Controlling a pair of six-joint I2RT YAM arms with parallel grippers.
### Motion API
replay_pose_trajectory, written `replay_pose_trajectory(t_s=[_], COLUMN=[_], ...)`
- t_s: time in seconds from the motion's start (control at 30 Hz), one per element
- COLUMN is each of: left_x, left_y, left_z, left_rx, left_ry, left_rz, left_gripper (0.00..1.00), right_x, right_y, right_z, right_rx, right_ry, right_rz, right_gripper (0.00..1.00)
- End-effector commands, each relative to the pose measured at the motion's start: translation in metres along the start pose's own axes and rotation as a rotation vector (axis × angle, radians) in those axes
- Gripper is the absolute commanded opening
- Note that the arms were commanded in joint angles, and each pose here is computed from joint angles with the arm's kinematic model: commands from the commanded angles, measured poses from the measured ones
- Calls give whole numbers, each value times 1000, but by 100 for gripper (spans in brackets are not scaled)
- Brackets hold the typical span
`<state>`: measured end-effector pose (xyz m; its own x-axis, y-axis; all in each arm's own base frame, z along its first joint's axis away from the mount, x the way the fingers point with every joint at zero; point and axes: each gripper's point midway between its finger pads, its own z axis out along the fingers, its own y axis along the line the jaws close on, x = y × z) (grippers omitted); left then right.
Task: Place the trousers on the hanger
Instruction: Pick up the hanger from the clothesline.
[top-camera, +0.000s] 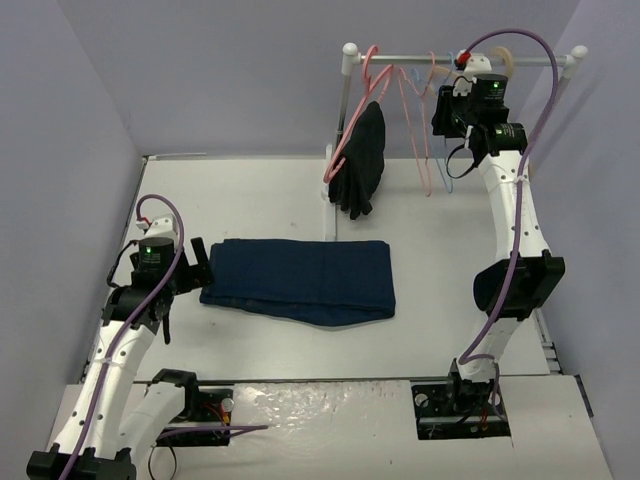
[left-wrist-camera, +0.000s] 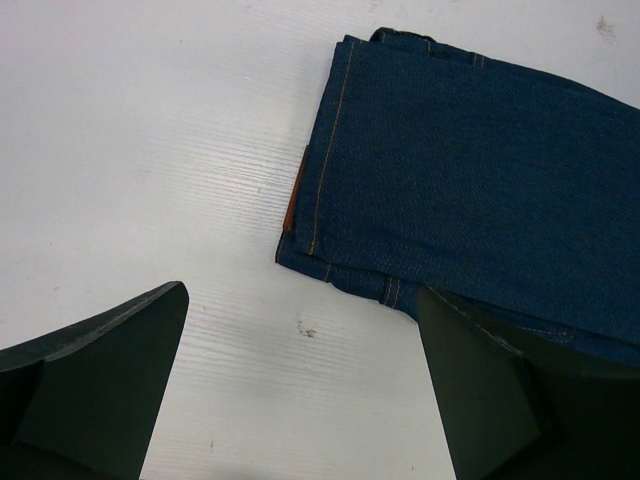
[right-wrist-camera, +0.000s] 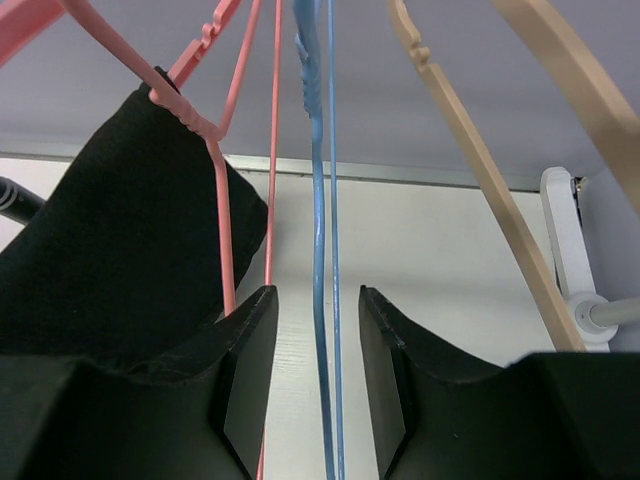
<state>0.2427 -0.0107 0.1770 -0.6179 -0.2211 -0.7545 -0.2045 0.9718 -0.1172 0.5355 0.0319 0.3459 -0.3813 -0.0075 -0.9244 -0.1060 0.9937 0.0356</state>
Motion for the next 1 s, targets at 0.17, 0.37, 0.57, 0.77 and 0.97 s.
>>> replay_pose_trajectory(t_s=[0.17,0.37,0.57,0.77,0.97], left_x=[-23,-22,-21,-22,-19], left_y=[-1,-1,-1,-3,-3], left_z=[-1,0,1,1,3], left_rx=[-13,-12,-9,-3,-3], left_ry=[-70,-65,-59,-60,-46], left_rz=[-6,-8,-6,-6,-7], left_gripper=[97,97,97,97,97], right_x=[-49,-70,-82,-89,-74], right_y=[8,6,5,3,2], right_z=[-7,-24,-45,-66,-81], right_rx=[-48,-28,-9,9,26], right_ry=[-165,-229,-265,-296,-274], right_rz=[-20,-30,-33,-37,-36], right_gripper=[19,1,0,0,0])
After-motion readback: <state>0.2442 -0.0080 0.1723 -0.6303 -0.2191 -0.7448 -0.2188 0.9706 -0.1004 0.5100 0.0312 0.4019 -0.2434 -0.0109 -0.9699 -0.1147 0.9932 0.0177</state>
